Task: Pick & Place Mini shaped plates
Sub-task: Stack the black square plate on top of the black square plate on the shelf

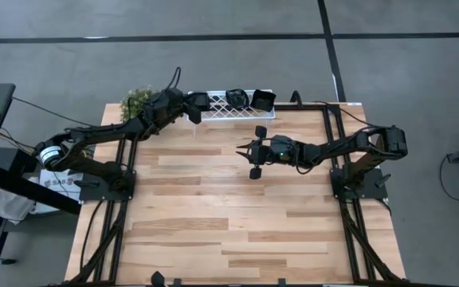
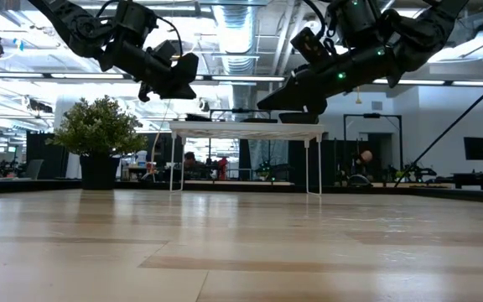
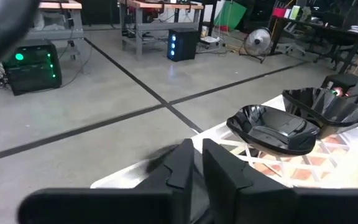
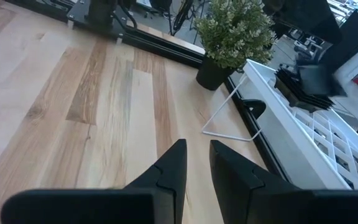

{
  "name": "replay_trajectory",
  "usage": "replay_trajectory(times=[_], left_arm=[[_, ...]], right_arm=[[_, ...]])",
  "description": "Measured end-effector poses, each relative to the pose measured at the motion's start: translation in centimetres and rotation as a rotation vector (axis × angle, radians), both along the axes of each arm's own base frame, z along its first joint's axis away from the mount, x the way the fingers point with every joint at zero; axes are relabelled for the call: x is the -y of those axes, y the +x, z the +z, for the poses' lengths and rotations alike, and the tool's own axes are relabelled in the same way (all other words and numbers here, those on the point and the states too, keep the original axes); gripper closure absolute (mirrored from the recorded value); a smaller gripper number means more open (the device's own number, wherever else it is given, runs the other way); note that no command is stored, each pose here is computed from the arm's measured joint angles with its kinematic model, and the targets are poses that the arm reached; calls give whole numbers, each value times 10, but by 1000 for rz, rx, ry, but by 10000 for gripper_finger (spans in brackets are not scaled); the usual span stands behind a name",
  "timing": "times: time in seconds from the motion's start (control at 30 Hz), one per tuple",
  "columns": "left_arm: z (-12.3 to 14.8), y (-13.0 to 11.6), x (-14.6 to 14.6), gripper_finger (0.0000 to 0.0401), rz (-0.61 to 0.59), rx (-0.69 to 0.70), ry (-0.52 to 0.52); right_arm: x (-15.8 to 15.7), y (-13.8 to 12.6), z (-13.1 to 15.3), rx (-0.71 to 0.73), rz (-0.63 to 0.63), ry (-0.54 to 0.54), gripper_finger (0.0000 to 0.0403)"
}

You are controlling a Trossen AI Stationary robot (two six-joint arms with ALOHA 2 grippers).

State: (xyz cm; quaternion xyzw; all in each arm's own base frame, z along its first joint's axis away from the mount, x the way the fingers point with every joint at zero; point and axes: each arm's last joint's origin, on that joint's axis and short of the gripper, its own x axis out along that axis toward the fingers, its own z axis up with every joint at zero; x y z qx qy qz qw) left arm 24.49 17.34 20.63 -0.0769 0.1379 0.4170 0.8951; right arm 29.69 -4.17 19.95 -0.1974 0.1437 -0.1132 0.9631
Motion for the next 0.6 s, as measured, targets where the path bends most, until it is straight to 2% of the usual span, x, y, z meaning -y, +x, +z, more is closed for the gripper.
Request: replay_trajectory(times=[0.3,0.6], left_arm=[[0,1,1,300,-40,6,-9],[-1,2,2,293,-78,-35,19]], right_arm=[[0,0,0,0,0,0,338],[0,0,0,0,0,1,338]])
